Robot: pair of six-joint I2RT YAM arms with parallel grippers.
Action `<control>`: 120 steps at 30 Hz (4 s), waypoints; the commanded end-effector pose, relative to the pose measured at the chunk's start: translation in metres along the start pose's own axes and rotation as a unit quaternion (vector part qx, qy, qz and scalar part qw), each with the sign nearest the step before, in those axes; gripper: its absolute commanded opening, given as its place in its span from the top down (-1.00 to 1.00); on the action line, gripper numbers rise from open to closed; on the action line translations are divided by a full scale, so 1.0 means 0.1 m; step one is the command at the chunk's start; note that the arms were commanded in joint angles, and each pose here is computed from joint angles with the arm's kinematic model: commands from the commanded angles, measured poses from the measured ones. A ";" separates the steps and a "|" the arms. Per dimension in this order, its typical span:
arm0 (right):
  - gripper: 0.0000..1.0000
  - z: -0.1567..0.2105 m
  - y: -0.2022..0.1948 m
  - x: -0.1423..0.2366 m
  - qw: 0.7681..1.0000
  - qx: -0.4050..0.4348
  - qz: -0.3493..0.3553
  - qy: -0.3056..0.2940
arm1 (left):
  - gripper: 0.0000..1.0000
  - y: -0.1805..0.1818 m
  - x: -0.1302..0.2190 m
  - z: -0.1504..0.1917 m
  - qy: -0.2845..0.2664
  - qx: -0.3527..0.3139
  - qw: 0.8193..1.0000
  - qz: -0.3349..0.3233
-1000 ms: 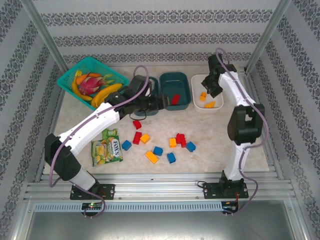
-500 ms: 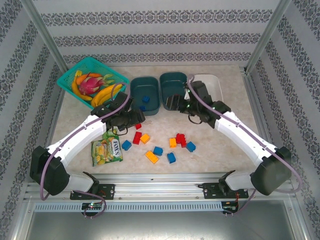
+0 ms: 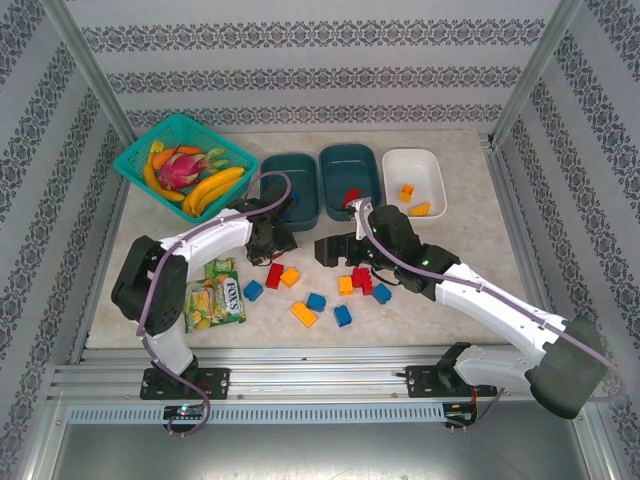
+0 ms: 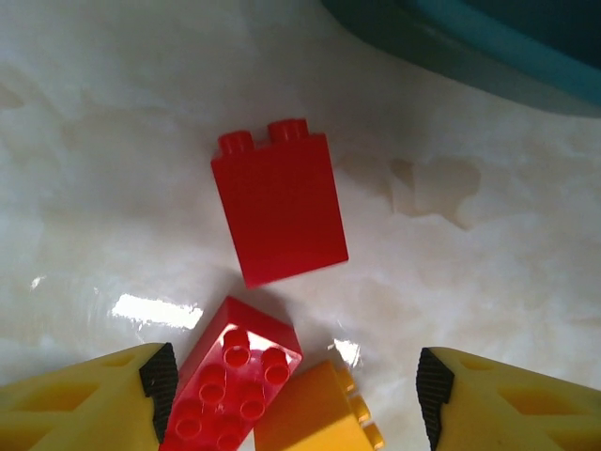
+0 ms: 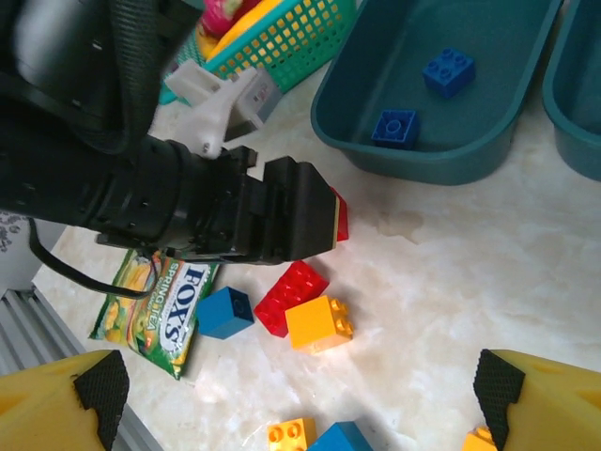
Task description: Sort the legos into containers by color
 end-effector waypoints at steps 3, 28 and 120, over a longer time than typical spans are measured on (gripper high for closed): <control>-0.95 -0.04 0.05 0.11 0.999 0.015 -0.013 -0.032 | -0.35 0.04 -0.11 -0.18 -0.021 0.021 0.999 -0.022; -0.95 -0.05 -0.03 0.16 1.000 -0.006 0.006 -0.025 | 0.37 0.12 -0.36 -0.31 -0.026 0.012 0.999 -0.045; -0.41 1.05 -0.55 -0.33 0.887 -0.243 0.300 0.254 | -0.51 0.35 1.40 0.87 -0.132 -0.098 0.962 0.219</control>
Point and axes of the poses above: each hand's point on the last joint's axis, 136 mm out from that joint toward the fingers, its own x axis back along the fingers, its own y axis along the line the jaws close on, z = x × y, the point moved 5 cm from there along x, back along the fingers, and after that the axes turned 8 degrees about -x, right-handed, at the moved point
